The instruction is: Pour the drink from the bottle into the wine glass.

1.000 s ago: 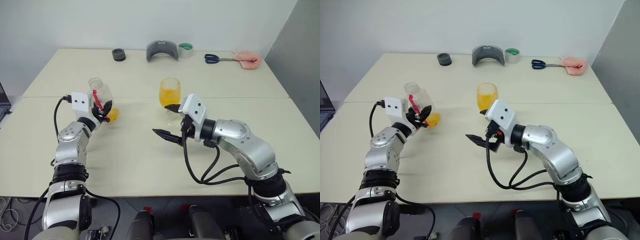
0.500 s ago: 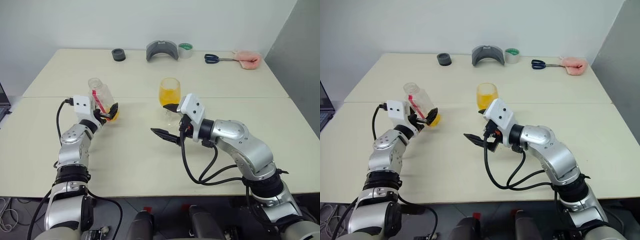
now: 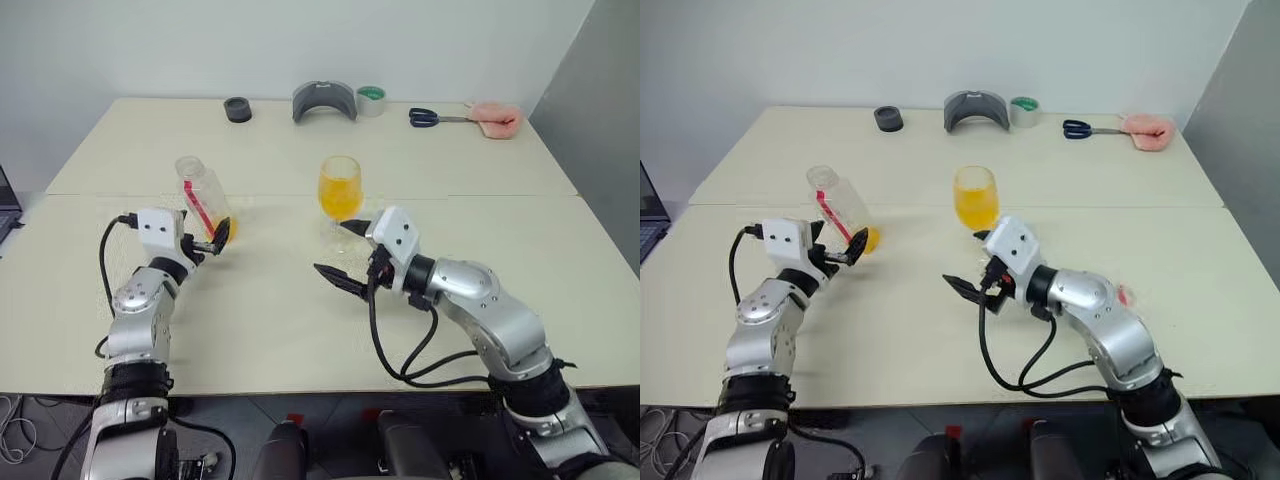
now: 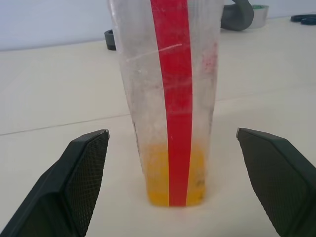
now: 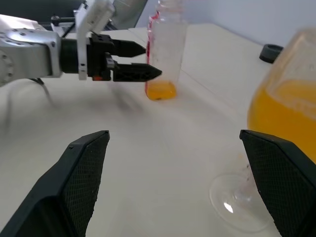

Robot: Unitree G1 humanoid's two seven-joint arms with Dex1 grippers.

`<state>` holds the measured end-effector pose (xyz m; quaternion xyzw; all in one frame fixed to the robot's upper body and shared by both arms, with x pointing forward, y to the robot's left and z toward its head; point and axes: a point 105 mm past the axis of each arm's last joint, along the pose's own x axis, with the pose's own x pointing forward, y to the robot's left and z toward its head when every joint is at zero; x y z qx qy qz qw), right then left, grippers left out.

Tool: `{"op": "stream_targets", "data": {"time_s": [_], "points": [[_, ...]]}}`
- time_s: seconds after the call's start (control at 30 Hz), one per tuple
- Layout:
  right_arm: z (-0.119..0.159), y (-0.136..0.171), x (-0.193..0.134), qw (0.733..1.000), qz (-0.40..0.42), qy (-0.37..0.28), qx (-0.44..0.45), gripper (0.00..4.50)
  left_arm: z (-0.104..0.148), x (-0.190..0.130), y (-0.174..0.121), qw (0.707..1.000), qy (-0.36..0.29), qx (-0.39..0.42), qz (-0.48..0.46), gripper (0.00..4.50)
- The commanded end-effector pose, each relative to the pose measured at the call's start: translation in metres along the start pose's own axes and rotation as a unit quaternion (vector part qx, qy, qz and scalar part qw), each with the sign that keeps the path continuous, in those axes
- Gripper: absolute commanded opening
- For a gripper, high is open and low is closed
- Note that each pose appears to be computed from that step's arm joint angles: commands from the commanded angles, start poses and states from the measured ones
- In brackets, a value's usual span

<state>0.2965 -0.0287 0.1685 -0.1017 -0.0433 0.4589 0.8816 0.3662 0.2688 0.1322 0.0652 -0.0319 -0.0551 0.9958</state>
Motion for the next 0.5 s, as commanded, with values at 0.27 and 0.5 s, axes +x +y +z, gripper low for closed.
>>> {"op": "stream_targets", "data": {"time_s": [0.27,0.5], "points": [[-0.047,-0.059,-0.064,0.942,-0.322,-0.056,0.078,4.50,0.016,-0.037,-0.028,0.999,-0.025,0.018,0.038,4.45],[-0.060,-0.068,-0.070,0.929,-0.362,-0.048,0.054,4.50,0.014,-0.042,-0.032,0.999,-0.031,0.009,0.032,4.45]]}}
